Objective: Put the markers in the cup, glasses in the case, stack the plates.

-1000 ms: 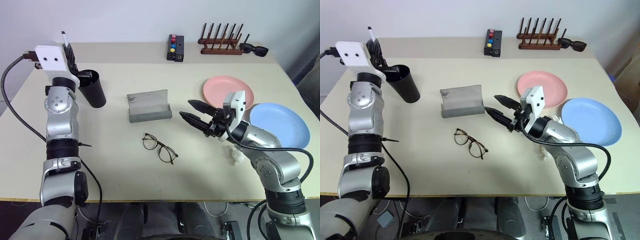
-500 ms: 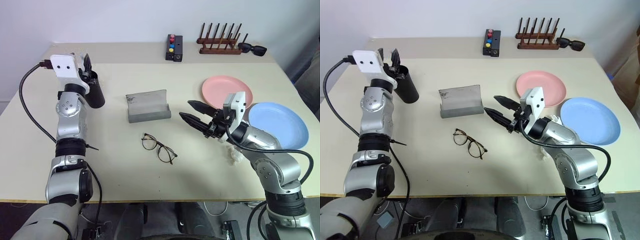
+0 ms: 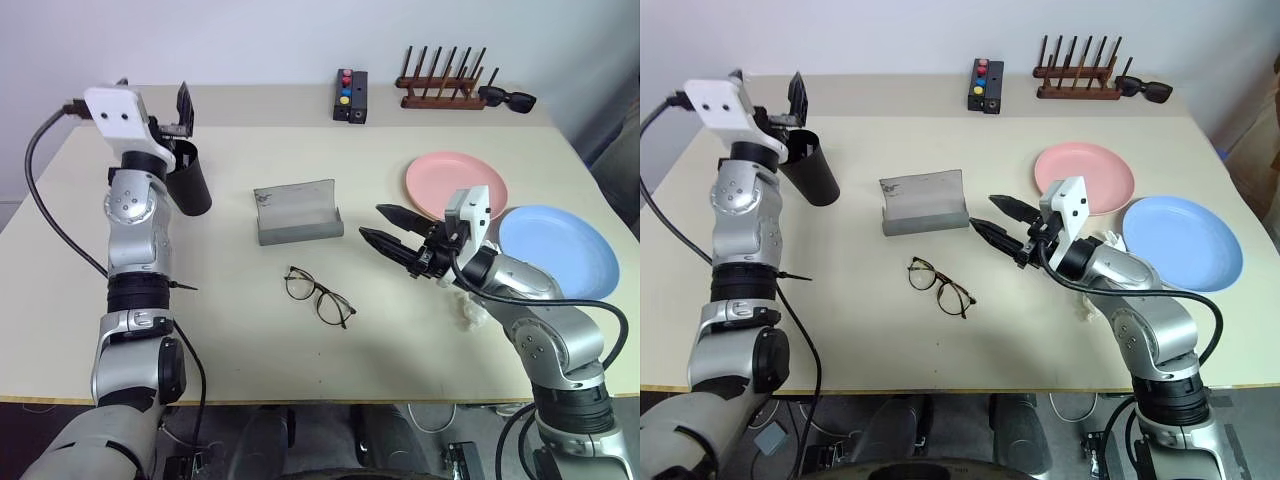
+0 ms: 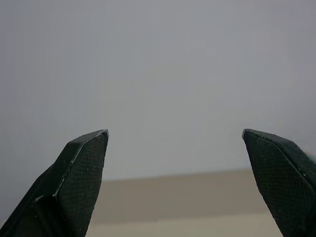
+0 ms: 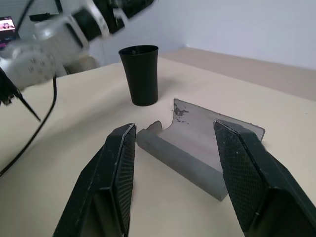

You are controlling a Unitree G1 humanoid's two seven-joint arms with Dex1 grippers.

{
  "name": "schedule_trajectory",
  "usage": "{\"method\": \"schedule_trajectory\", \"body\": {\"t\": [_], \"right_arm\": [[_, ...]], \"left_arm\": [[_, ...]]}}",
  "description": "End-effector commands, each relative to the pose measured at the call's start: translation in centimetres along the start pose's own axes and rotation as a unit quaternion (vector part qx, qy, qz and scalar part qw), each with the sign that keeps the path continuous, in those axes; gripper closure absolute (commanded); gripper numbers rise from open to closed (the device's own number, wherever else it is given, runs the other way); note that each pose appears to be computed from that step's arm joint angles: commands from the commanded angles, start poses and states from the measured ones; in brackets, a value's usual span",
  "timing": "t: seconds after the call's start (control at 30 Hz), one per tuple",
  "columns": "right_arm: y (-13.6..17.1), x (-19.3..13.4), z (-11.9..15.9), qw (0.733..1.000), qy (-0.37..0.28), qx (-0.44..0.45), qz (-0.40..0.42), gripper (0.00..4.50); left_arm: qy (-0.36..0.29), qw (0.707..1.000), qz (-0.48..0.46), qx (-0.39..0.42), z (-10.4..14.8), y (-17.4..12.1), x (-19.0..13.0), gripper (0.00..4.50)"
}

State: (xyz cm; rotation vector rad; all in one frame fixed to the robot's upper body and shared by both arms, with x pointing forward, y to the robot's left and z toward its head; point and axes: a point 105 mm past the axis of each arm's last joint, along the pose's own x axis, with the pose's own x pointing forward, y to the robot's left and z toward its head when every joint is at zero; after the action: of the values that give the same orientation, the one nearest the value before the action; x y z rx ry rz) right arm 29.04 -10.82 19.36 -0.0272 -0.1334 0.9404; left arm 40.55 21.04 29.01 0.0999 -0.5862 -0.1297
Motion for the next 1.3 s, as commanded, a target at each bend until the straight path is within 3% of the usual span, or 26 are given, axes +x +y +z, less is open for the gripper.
{"method": "schedule_trajectory", "body": {"t": [0.03, 0.17, 0.37, 0.57, 0.93, 1.3], "right_arm": [[0.4, -0.2, 1.6, 1.0, -0.019, -0.023, 0.007, 1.97], [0.5, -0.4, 1.1, 1.0, -0.009, -0.022, 0.003, 1.97], [0.8, -0.7, 0.3, 1.0, 0.005, -0.019, -0.005, 1.97], [0.9, -0.8, 0.1, 1.0, 0.009, -0.018, -0.01, 1.97], [1.0, -0.7, -0.4, 1.0, 0.01, -0.015, -0.012, 1.97], [1.4, 0.0, -0.1, 1.0, 0.004, -0.014, -0.007, 1.97]], "left_arm": [[-0.016, 0.985, -0.172, -0.019, 2.6, -5.8, -0.4, 0.06], [0.057, 0.951, -0.304, 0.006, 0.7, -9.7, -3.4, 0.06], [0.128, 0.917, -0.376, 0.021, -1.9, -10.8, -6.4, 0.06], [0.149, 0.911, -0.382, 0.034, -2.9, -10.3, -6.9, 0.06], [0.298, 0.893, -0.336, 0.028, -8.2, -8.4, -8.5, 0.06], [0.349, 0.82, -0.453, 0.03, -10.3, -11.7, -9.4, 0.06]]}}
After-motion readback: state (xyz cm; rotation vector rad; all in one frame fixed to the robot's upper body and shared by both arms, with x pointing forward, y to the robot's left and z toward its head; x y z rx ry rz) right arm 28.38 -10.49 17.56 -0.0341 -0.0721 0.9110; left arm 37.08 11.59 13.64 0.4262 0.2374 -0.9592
